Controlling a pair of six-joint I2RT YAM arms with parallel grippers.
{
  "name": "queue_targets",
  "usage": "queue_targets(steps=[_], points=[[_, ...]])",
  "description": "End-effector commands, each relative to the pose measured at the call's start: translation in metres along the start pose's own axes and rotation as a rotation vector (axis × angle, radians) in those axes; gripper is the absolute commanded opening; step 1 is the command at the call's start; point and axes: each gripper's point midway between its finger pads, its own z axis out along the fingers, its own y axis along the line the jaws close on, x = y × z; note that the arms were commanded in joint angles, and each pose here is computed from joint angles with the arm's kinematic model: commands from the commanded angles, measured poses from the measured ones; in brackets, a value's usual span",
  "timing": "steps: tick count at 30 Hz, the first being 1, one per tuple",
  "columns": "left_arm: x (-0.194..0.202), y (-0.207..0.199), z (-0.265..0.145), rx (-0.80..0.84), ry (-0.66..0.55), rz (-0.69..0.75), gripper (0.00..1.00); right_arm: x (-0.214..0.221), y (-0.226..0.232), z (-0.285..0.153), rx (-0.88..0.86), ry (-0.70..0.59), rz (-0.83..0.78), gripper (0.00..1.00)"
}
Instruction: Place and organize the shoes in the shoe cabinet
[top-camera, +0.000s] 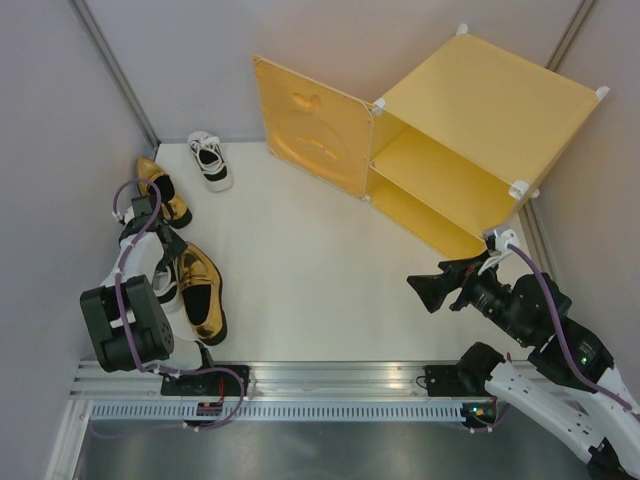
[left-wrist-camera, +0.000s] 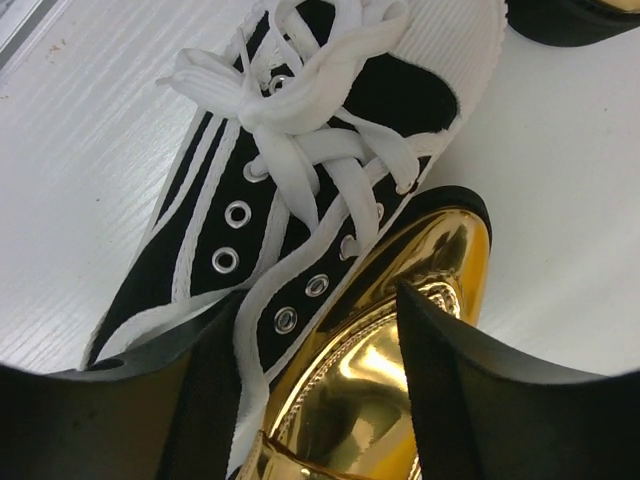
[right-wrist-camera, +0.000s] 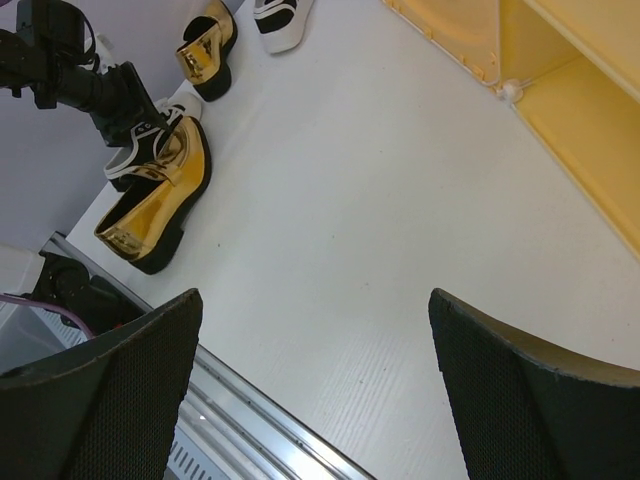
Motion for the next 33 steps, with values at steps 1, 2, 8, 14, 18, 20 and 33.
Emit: queue_targets(steps=[1, 2, 8, 14, 18, 20, 33], points=[[-0.006, -0.004, 0.012, 0.009, -0.021, -0.028, 0.6, 0.007, -0.003, 0.002, 0.019, 0.029, 0.012, 0.98], [-0.004, -0.004, 0.013, 0.004, -0.011, -0.021, 0.48, 0.007, -0.004, 0.001, 0.022, 0.025, 0.012, 0.98], [-0.022, -0.006, -0.003, 0.029, -0.073, -0.037, 0.02, 0.008, -0.008, 0.002, 0.039, 0.013, 0.03, 0.98], [-0.051, 0.004, -0.044, 0.028, -0.234, -0.096, 0.02, 0.01, -0.007, 0.002, 0.034, 0.016, 0.053, 0.98], [-0.072, 0.002, -0.075, 0.082, -0.335, -0.143, 0.02, 0.008, -0.005, -0.001, 0.031, 0.014, 0.06, 0.98], [-0.081, -0.008, -0.094, 0.155, -0.365, -0.142, 0.02, 0.007, -0.005, -0.003, 0.029, 0.013, 0.063, 0.98], [-0.001, -0.152, -0.253, 0.919, -0.289, 0.407, 0.02, 0.007, -0.02, -0.011, 0.102, 0.007, 0.026, 0.98]])
